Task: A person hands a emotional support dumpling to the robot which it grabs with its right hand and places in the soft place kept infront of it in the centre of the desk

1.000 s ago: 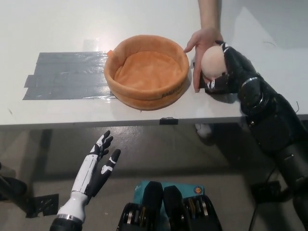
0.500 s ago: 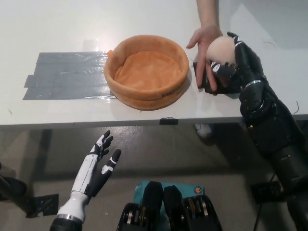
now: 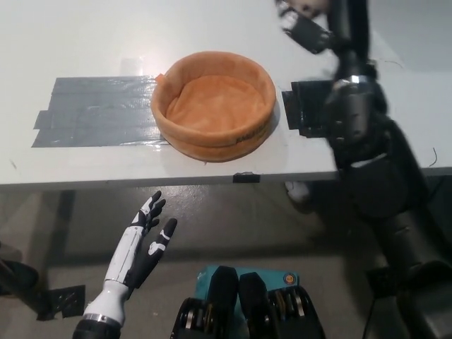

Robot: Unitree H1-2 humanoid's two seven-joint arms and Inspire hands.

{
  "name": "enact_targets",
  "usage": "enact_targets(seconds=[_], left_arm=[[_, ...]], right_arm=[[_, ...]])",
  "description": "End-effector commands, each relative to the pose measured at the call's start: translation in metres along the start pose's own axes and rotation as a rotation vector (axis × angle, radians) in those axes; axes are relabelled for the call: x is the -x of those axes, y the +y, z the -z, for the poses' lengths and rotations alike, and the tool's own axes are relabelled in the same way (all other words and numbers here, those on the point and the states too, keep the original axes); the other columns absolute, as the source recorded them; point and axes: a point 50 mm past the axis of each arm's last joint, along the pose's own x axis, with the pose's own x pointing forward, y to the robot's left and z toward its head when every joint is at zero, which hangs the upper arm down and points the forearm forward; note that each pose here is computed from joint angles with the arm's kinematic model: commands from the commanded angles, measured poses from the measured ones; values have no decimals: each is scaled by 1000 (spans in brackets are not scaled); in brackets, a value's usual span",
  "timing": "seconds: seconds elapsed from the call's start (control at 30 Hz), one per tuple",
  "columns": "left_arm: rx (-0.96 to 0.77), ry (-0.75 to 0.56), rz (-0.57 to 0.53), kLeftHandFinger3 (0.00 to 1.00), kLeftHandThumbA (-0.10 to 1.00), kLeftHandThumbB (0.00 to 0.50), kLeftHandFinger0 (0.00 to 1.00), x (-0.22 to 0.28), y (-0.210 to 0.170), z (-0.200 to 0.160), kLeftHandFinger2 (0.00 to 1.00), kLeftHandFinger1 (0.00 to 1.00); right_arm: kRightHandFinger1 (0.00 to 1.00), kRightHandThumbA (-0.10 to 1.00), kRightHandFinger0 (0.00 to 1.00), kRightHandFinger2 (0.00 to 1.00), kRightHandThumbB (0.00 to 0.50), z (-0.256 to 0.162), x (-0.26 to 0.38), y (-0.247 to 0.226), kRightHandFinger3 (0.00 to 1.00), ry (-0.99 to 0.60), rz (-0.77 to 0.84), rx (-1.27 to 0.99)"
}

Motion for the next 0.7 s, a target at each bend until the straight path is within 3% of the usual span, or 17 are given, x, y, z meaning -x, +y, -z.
enact_targets(seconds=[0.0, 0.1, 0.17, 0.37, 0.4, 0.43, 0.47, 0.5, 0.53, 0.6, 0.67], left_arm=[[7, -56, -30, 1000, 862, 47, 1000, -6, 6, -14, 1000, 1000], [10, -49, -30, 1000, 869, 61, 1000, -6, 6, -13, 1000, 1000], [-6, -53, -25, 1000, 872, 37, 1000, -5, 6, -15, 1000, 1000], [-24, -64, -14, 1000, 865, 28, 1000, -7, 6, -17, 1000, 1000], [-28, -78, -12, 1000, 864, 18, 1000, -8, 7, -17, 1000, 1000], [-30, -82, -11, 1000, 864, 18, 1000, -8, 7, -17, 1000, 1000], [-32, -82, -11, 1000, 864, 19, 1000, -9, 7, -18, 1000, 1000], [-32, -82, -11, 1000, 864, 20, 1000, -9, 7, -18, 1000, 1000], [-30, -82, -10, 1000, 863, 19, 1000, -9, 7, -18, 1000, 1000], [-23, -79, -11, 1000, 855, 23, 1000, -10, 7, -18, 1000, 1000], [-25, -80, -10, 1000, 852, 21, 1000, -11, 9, -18, 1000, 1000]], right_arm=[[404, -100, 0, 865, 185, -50, -22, 17, 959, -177, -4, -7], [441, -100, 0, 867, 209, -54, -23, 42, 938, -175, -51, 14], [456, -100, 0, 885, 188, -52, -23, 59, 916, -144, -110, 50], [419, -100, 0, 866, 191, -29, -18, 93, 846, -65, -219, 121], [433, -100, 20, 823, 211, -21, -16, 99, 778, -25, -261, 150], [381, -100, 1, 732, 215, -18, -15, 101, 659, 0, -280, 164], [460, -100, 69, 845, 219, -15, -15, 102, 784, 28, -305, 175], [920, 212, 597, 1000, 244, -9, -15, 104, 1000, 87, -394, 182], [1000, 349, 963, 1000, 263, -7, -15, 104, 1000, 104, -432, 182], [1000, 627, 1000, 1000, 359, 1, -13, 104, 1000, 131, -529, 206], [1000, 733, 1000, 1000, 395, 3, -12, 104, 1000, 135, -551, 212]])
